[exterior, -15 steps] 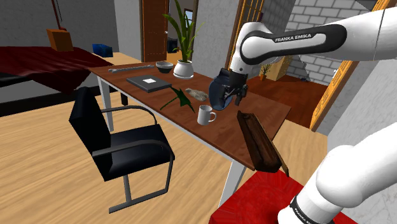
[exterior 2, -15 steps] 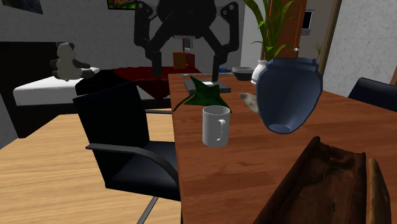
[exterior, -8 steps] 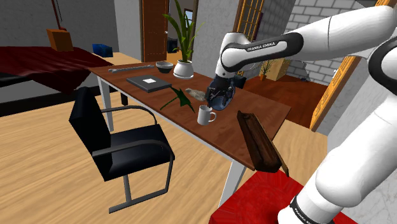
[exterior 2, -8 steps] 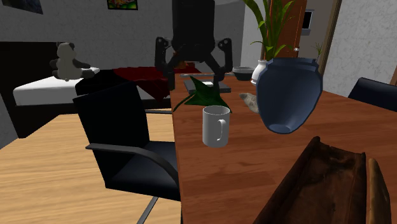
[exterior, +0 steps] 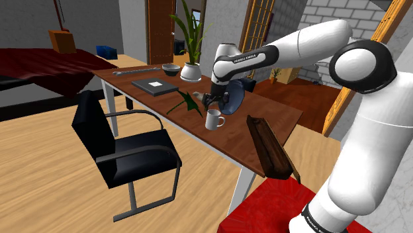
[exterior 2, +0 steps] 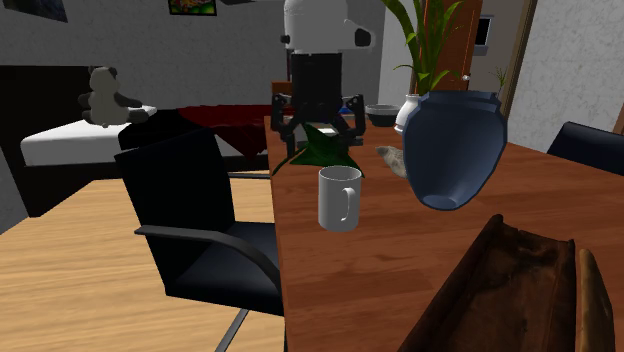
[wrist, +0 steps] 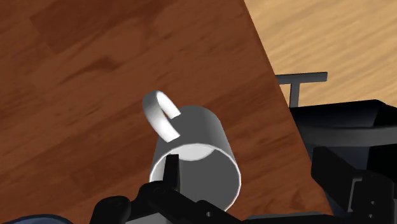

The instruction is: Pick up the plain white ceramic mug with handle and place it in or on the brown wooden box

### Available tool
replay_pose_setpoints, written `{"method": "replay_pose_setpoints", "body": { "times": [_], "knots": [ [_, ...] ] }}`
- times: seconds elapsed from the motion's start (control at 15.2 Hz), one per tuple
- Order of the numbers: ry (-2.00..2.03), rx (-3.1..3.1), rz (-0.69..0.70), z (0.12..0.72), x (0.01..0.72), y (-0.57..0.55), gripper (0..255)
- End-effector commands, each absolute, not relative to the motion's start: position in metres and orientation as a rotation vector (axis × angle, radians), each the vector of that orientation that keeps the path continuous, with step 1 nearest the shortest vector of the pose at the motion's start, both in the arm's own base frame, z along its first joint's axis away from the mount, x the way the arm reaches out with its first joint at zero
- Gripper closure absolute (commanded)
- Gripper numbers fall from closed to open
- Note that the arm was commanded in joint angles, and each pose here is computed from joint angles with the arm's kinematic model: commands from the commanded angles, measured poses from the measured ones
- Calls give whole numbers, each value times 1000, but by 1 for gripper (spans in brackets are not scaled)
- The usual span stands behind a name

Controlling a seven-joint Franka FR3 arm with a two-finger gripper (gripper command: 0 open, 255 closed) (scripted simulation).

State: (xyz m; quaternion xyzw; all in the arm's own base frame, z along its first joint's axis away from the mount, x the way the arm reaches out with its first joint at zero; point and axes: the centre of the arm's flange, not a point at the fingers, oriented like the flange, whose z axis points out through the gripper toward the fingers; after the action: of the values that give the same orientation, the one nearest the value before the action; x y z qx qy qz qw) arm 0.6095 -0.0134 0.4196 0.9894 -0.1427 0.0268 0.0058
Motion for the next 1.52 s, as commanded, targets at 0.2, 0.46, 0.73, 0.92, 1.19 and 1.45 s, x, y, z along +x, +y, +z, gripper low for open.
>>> {"method": "replay_pose_setpoints", "body": {
  "times": [0.2,0.46,0.73,0.92,1.19,1.45],
  "knots": [
    [-479,3080,103,396,647,-18,0],
    [-479,3080,103,375,648,-19,0],
    [-479,3080,103,362,649,-19,0],
    [-479,3080,103,362,649,-19,0],
    [-479,3080,103,362,649,-19,255],
    [-479,3080,103,362,649,-19,255]
  ]
}}
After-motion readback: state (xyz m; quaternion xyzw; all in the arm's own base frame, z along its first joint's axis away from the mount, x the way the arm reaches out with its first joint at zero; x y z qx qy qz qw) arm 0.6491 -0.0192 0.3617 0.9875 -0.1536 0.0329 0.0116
